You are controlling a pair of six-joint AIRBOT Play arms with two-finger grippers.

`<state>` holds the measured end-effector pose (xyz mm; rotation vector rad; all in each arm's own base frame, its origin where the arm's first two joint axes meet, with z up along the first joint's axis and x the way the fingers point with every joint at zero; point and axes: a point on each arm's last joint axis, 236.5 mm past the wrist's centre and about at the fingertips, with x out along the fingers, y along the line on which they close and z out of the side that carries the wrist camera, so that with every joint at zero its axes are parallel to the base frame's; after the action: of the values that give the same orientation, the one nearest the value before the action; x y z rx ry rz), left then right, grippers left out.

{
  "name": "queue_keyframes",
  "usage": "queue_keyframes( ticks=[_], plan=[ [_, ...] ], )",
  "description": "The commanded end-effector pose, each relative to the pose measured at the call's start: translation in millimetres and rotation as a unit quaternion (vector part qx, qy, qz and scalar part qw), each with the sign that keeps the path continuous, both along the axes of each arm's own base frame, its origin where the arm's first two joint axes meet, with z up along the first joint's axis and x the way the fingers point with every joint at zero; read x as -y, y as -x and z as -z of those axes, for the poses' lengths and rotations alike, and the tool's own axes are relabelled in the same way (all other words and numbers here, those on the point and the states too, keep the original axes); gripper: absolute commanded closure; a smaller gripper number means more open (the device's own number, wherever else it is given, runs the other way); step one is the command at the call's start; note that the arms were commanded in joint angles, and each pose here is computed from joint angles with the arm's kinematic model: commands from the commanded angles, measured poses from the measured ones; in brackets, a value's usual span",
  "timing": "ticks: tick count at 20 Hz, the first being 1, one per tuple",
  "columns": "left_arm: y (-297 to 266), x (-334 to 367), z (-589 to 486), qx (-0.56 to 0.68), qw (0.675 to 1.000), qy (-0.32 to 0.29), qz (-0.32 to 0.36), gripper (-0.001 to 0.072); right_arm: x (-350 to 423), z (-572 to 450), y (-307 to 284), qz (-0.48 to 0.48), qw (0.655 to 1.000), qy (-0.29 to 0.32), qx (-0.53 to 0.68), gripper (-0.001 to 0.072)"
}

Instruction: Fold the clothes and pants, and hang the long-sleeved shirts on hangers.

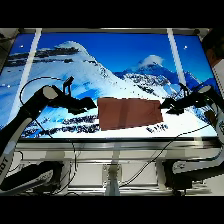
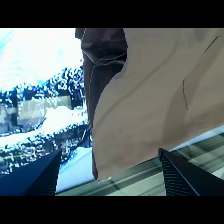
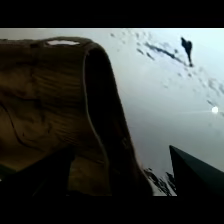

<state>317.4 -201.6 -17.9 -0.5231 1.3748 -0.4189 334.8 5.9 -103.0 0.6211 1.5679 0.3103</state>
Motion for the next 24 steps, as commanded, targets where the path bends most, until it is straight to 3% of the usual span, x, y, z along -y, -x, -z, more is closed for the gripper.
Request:
queue_keyframes(
  ticks=[1,4,5,7,8,9,10,12,13,14,15,19,24],
  plan=[
    [-1.3,-0.5,-0.7,0.002,1.0,0.0,-0.001,0.0012,-29.7,26.2,1.8,-0.041,0.999,0.001,-0.017,0.0029],
    [-6.4,-6.2,2.2,0.015,1.0,-0.015,-0.002,0.0011,-56.5,29.5,-5.0,-0.065,0.998,0.002,-0.001,0.0057],
    [-11.4,-11.2,4.3,0.027,0.999,-0.027,-0.004,0.0012,-67.4,28.2,-6.5,-0.078,0.997,-0.002,0.007,0.0136],
    [-27.9,-24.7,7.5,0.065,0.996,-0.059,-0.009,0.0012,-88.4,26.6,-8.3,-0.097,0.995,-0.009,0.018,0.0346],
    [-37.5,-30.4,7.1,0.087,0.994,-0.072,-0.014,0.0012,-97.5,25.4,-9.4,-0.101,0.994,-0.012,0.023,0.0549],
    [-46.0,-33.3,5.2,0.107,0.991,-0.078,-0.017,0.0014,-103.8,23.4,-11.5,-0.103,0.994,-0.014,0.03,0.0691],
    [-55.1,-34.3,0.5,0.134,0.988,-0.082,-0.014,0.0025,-108.8,17.4,-16.3,-0.099,0.994,-0.019,0.04,0.0689],
    [-72.9,-38.8,-16.3,0.199,0.975,-0.096,0.002,0.0227,-109.0,-5.9,-34.5,-0.09,0.993,-0.022,0.076,0.0689],
    [-82.8,-44.7,-30.1,0.231,0.967,-0.107,0.007,0.0407,-103.7,-23.2,-47.7,-0.085,0.991,-0.016,0.104,0.0689],
    [-92.1,-54.2,-44.7,0.253,0.96,-0.118,0.003,0.0665,-95.2,-46.9,-64.3,-0.075,0.987,-0.008,0.141,0.069],
    [-103.0,-68.6,-62.4,0.279,0.951,-0.136,-0.002,0.07,-82.3,-74.4,-81.8,-0.058,0.982,0.004,0.181,0.0689],
    [-131.8,-137.3,-127.9,0.356,0.908,-0.217,-0.036,0.07,13.5,-186.4,-127.3,0.086,0.945,0.079,0.307,0.0689],
    [-126.9,-183.7,-167.1,0.385,0.887,-0.239,-0.087,0.0699,184.6,-240.3,-60.9,0.289,0.887,0.226,0.28,0.069]
  ],
)
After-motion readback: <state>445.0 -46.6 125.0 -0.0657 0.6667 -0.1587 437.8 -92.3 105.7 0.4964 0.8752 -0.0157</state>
